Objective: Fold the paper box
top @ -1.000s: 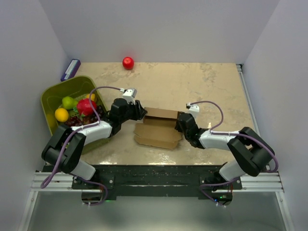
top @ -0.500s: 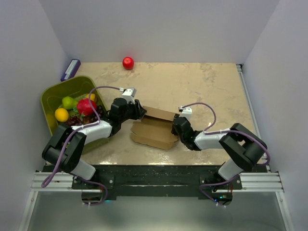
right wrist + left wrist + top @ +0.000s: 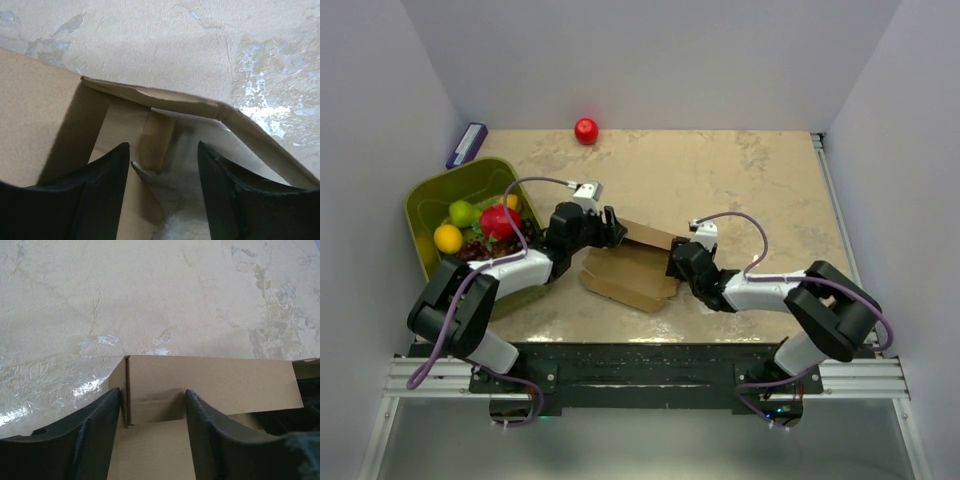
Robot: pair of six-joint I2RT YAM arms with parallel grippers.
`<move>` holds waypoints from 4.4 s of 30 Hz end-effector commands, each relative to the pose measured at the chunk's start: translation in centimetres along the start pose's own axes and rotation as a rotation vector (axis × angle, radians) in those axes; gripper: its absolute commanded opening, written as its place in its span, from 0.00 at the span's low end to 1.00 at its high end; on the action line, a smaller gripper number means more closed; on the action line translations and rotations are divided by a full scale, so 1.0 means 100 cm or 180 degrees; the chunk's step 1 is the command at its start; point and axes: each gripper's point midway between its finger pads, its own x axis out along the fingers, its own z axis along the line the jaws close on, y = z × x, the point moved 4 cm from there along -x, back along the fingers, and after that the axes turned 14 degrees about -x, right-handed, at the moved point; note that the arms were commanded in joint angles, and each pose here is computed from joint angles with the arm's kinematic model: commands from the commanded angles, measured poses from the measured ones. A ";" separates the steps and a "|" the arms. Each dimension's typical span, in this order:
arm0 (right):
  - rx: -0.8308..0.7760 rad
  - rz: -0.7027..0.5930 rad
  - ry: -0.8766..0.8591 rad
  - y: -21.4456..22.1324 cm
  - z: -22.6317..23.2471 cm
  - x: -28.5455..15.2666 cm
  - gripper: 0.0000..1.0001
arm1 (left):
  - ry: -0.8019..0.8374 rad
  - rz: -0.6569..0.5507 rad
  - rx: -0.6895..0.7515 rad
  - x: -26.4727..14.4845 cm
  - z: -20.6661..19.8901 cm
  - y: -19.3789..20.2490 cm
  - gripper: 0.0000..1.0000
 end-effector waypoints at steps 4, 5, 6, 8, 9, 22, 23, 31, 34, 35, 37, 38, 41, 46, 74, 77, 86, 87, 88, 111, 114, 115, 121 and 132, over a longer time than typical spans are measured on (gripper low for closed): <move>-0.0049 -0.0074 -0.0379 -0.031 0.008 -0.036 0.73 | 0.0193 -0.0146 0.0172 -0.003 -0.026 -0.027 0.78; -0.0062 -0.0037 -0.0453 -0.030 0.009 -0.040 0.74 | 0.0171 -0.0174 0.0179 -0.003 -0.027 -0.030 0.79; -0.0101 0.0038 -0.0480 -0.026 0.008 -0.044 0.75 | 0.0178 -0.0203 0.0194 -0.004 -0.030 -0.034 0.81; -0.0096 0.0002 -0.0605 -0.033 0.007 -0.056 0.76 | 0.0136 -0.0239 0.0215 -0.005 -0.031 -0.038 0.82; -0.0114 0.0036 -0.0633 -0.031 0.005 -0.061 0.76 | 0.0145 -0.0279 0.0231 -0.007 -0.035 -0.043 0.83; -0.0198 0.0065 -0.0525 -0.081 -0.039 -0.094 0.87 | -0.0127 -0.0812 0.0640 -0.042 -0.072 -0.083 0.84; -0.0210 0.0097 -0.0494 -0.079 -0.042 -0.091 0.86 | -0.0178 -0.0905 0.0676 -0.050 -0.076 -0.088 0.82; -0.0283 0.0345 -0.0323 -0.058 -0.053 -0.064 0.68 | 0.0214 -0.0651 0.0745 -0.066 -0.114 -0.013 0.75; -0.0297 0.0330 -0.0304 -0.054 -0.053 -0.059 0.67 | 0.0401 -0.0463 0.0726 -0.062 -0.121 0.023 0.71; -0.0291 0.0305 -0.0296 -0.054 -0.053 -0.057 0.67 | 0.0461 -0.0357 0.0753 -0.061 -0.124 0.038 0.70; -0.0307 0.0315 -0.0303 -0.052 -0.052 -0.054 0.65 | 0.0568 -0.0217 0.0735 -0.055 -0.129 0.058 0.69; -0.0297 0.0273 -0.0304 -0.055 -0.051 -0.052 0.64 | 0.0627 -0.0136 0.0741 -0.053 -0.128 0.069 0.68; -0.0290 0.0251 -0.0199 -0.054 -0.054 -0.046 0.53 | 0.0702 -0.0014 0.0709 -0.040 -0.120 0.092 0.66; -0.0295 0.0210 -0.0154 -0.056 -0.054 -0.041 0.44 | 0.0589 0.0282 0.0741 -0.018 -0.102 0.126 0.63; -0.0126 0.0187 -0.0249 -0.052 -0.042 -0.029 0.11 | -0.0192 0.0700 0.0850 0.007 -0.024 0.195 0.59; -0.0111 0.0181 -0.0257 -0.051 -0.041 -0.031 0.09 | -0.0286 0.0712 0.0861 0.007 -0.018 0.197 0.59; -0.0016 0.0241 -0.0424 -0.055 -0.033 -0.042 0.03 | -0.0677 0.0779 0.1024 0.014 -0.003 0.204 0.57; -0.0004 0.0270 -0.0481 -0.055 -0.030 -0.043 0.02 | -0.0692 0.0788 0.1040 0.015 -0.003 0.204 0.57; 0.0005 0.0289 -0.0510 -0.054 -0.029 -0.044 0.02 | -0.0701 0.0803 0.1049 0.015 -0.002 0.206 0.57; 0.0281 0.0256 -0.0702 -0.065 -0.018 -0.054 0.00 | -0.0633 0.0844 0.1321 0.018 -0.017 0.216 0.56; 0.0303 0.0302 -0.0740 -0.058 -0.015 -0.052 0.00 | -0.0589 0.0850 0.1297 0.018 -0.021 0.217 0.56; 0.0293 0.0316 -0.0702 -0.056 -0.017 -0.052 0.00 | -0.0583 0.0851 0.1295 0.018 -0.021 0.216 0.56; 0.0091 0.0163 -0.0155 -0.079 -0.049 -0.070 0.15 | -0.0603 0.0863 0.1295 0.017 -0.019 0.217 0.56; -0.0108 0.0133 0.0176 -0.082 -0.073 -0.049 0.54 | -0.0710 0.0858 0.1346 0.015 -0.013 0.216 0.56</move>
